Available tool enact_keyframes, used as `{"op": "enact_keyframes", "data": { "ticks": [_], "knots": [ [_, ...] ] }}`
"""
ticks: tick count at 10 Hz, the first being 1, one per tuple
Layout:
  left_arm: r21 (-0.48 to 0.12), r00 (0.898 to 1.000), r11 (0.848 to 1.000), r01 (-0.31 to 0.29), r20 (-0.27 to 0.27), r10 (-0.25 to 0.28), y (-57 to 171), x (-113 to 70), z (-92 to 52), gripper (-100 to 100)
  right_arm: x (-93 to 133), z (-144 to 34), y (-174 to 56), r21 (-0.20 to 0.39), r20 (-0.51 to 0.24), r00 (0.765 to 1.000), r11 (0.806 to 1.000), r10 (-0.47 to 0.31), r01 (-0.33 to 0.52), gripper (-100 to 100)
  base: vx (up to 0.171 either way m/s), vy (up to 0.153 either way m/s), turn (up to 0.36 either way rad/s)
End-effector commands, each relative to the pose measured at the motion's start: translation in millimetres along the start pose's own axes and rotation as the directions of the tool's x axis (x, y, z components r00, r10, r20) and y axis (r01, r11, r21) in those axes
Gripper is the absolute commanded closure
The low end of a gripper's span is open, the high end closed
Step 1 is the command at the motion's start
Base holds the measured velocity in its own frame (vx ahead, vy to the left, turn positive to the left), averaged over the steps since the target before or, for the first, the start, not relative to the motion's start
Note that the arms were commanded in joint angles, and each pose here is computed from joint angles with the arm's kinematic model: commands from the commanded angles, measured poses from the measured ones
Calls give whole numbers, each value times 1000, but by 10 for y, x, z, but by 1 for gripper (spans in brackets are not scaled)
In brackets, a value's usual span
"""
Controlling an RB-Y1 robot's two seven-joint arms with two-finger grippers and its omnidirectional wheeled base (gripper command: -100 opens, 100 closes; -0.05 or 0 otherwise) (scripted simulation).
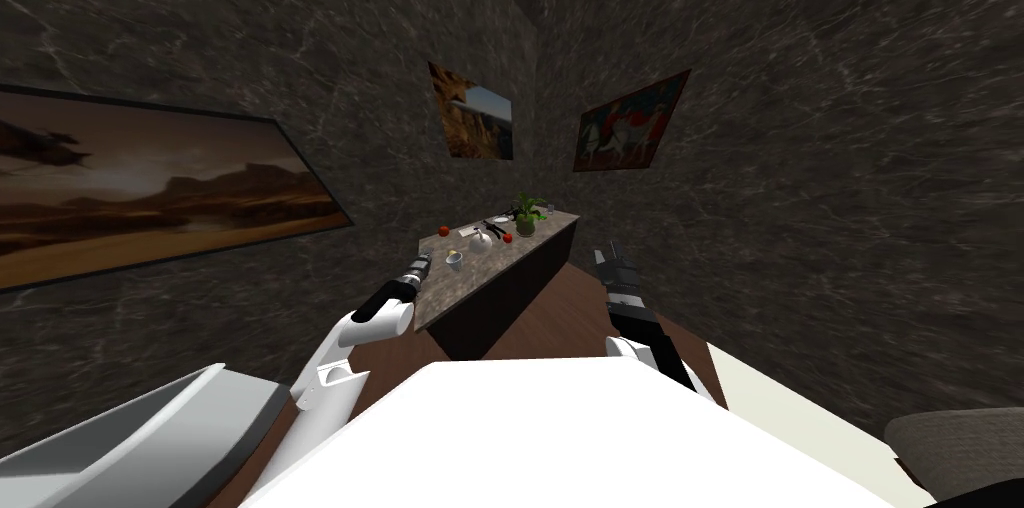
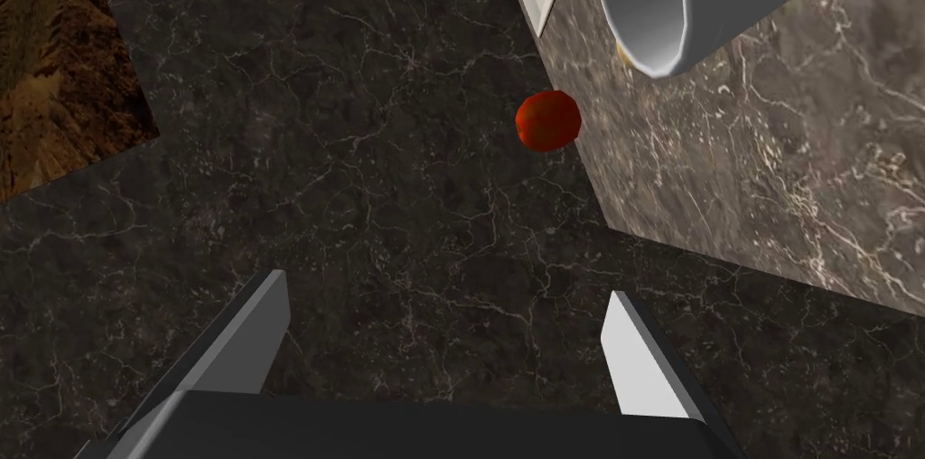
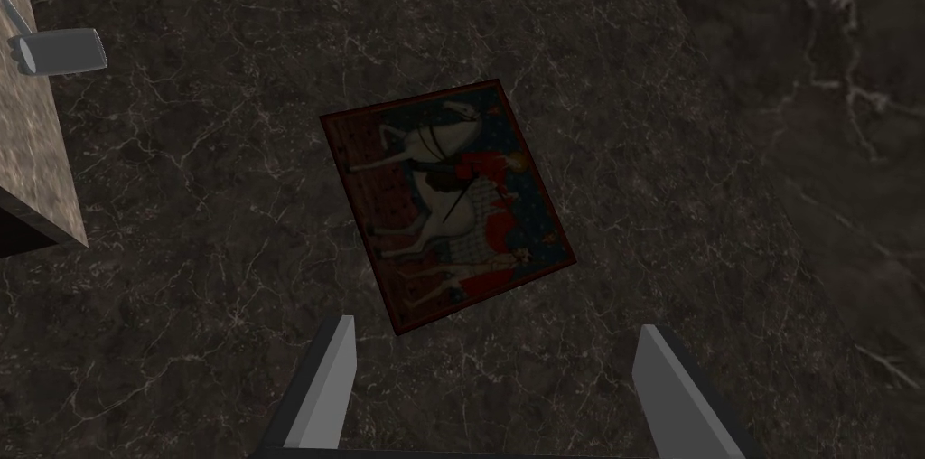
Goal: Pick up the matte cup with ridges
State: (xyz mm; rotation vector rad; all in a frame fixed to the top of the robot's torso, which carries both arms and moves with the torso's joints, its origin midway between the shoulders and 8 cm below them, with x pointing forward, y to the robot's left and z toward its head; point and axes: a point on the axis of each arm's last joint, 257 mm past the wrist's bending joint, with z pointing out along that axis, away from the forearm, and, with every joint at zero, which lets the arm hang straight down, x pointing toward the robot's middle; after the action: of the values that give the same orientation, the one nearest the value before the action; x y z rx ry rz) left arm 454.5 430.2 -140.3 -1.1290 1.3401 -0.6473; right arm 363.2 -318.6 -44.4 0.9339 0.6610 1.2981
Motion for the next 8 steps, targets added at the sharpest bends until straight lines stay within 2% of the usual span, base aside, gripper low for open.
{"op": "enact_keyframes", "data": {
  "ticks": [1,2,4,5,7,8],
  "knots": [
    [-42,1000,999,-2,-6,2,98,1,-9,-100,0,0,0,0,0,1000,1000,0,0,0,15,-20,1],
    [-66,1000,998,-17,11,18,139,-131,43,-100,0,0,0,0,0,1000,1000,0,0,0,30,-40,-30],
    [-110,1000,994,-16,1,17,254,-107,33,-100,0,0,0,0,0,1000,1000,0,0,0,26,-35,-6],
    [-137,999,990,-29,17,32,300,-241,79,-100,0,0,0,0,0,1000,1000,0,0,0,38,-42,-27],
    [-178,1000,984,-28,7,30,407,-218,62,-100,0,0,0,0,0,1000,1000,0,0,0,36,-30,-6],
    [-205,999,978,-39,22,44,450,-354,103,-100,0,0,0,0,0,1000,1000,0,0,0,40,-35,-24]
  ]
}}
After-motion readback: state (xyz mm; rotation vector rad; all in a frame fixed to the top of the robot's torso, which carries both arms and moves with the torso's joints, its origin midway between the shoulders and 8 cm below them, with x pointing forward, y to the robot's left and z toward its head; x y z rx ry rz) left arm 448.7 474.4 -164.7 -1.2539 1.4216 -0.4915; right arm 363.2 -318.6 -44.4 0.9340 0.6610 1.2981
